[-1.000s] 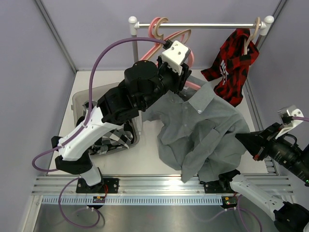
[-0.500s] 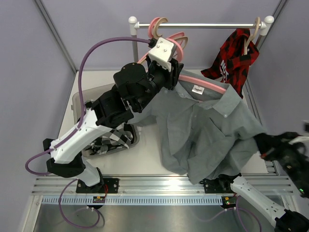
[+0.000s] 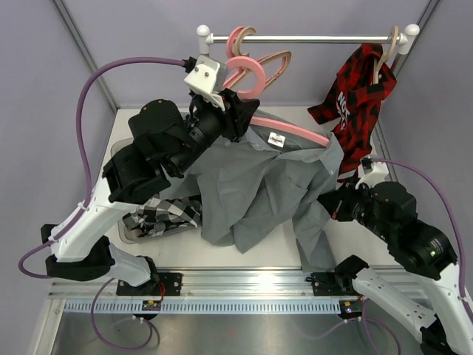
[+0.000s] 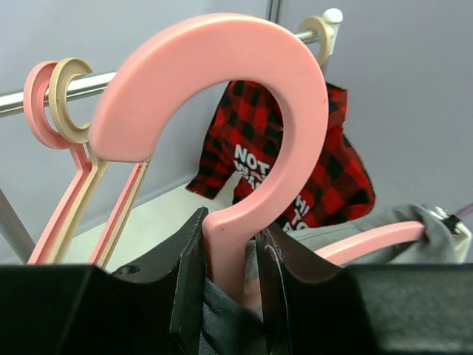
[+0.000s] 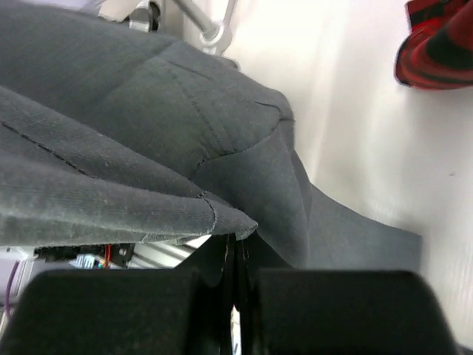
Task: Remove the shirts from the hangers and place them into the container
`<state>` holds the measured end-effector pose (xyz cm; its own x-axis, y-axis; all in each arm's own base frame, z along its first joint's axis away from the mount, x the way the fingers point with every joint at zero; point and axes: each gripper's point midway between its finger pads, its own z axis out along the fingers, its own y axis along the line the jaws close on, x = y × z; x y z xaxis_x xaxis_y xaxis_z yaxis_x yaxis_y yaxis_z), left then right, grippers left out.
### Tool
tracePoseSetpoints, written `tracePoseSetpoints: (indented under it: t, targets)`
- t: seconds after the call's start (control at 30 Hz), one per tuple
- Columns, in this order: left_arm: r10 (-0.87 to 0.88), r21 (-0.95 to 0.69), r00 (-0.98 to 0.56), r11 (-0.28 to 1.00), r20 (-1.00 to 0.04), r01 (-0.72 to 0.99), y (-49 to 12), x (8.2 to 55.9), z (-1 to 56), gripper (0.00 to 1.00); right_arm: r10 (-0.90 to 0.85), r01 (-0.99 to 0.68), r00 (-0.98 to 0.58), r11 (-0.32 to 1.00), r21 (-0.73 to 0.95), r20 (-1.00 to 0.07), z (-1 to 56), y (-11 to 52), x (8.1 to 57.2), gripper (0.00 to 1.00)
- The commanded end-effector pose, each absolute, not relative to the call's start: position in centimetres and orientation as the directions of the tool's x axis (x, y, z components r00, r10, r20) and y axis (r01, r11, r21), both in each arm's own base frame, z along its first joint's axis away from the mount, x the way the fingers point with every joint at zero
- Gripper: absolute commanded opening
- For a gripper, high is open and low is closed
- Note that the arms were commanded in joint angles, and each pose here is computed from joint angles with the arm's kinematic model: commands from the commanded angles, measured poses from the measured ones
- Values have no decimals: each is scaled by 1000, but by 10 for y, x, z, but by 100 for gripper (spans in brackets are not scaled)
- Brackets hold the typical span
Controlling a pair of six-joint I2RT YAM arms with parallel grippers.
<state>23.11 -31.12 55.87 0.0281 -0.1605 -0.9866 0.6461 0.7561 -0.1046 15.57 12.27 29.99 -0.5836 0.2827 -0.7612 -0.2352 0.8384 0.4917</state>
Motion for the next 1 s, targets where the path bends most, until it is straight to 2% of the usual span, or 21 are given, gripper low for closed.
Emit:
tracePoseSetpoints:
  t: [0.0, 0.07, 0.2, 0.3, 0.43, 0.57, 0.6, 0.63, 0.7, 0.73, 0.87, 0.97]
  targets:
    - [-490, -312, 69, 651, -869, 692, -278, 207, 644, 0, 346, -160, -472, 871, 465, -811, 323, 87, 149, 0]
    - [-471, -308, 71, 677, -879, 669, -276, 212, 635, 0, 443, -108, -339, 858, 502, -830, 356, 49, 128, 0]
    - [-431, -296, 80, 732, -899, 613, -270, 221, 618, 0, 576, -69, -142, 806, 589, -805, 382, -7, 84, 0]
    - [-414, -295, 88, 768, -906, 568, -262, 227, 608, 0, 544, 5, -137, 836, 549, -828, 375, -30, 70, 0]
    - [-428, -305, 109, 778, -897, 549, -254, 228, 615, 0, 525, -6, -250, 839, 544, -814, 353, -6, 80, 0]
    - [-453, -323, 100, 757, -886, 568, -261, 228, 619, 0, 507, -107, -398, 802, 588, -765, 326, 51, 105, 0]
    - [-454, -327, 95, 756, -886, 568, -265, 230, 618, 0, 473, -127, -469, 799, 587, -745, 302, 72, 115, 0]
    - [-472, -342, 79, 734, -878, 587, -271, 228, 619, 0, 437, -231, -542, 743, 628, -718, 305, 110, 123, 0]
    - [-499, -364, 30, 671, -866, 646, -292, 223, 618, 0, 294, -256, -707, 741, 621, -643, 262, 156, 143, 0]
    - [-513, -375, 11, 641, -858, 669, -298, 219, 622, 0, 268, -338, -715, 675, 655, -645, 272, 178, 147, 0]
    - [-522, -394, -59, 560, -851, 729, -325, 211, 618, 0, 306, -385, -638, 668, 637, -707, 298, 184, 167, 0]
    - [-527, -400, -70, 544, -847, 738, -329, 208, 618, 0, 290, -406, -647, 651, 641, -705, 307, 194, 173, 0]
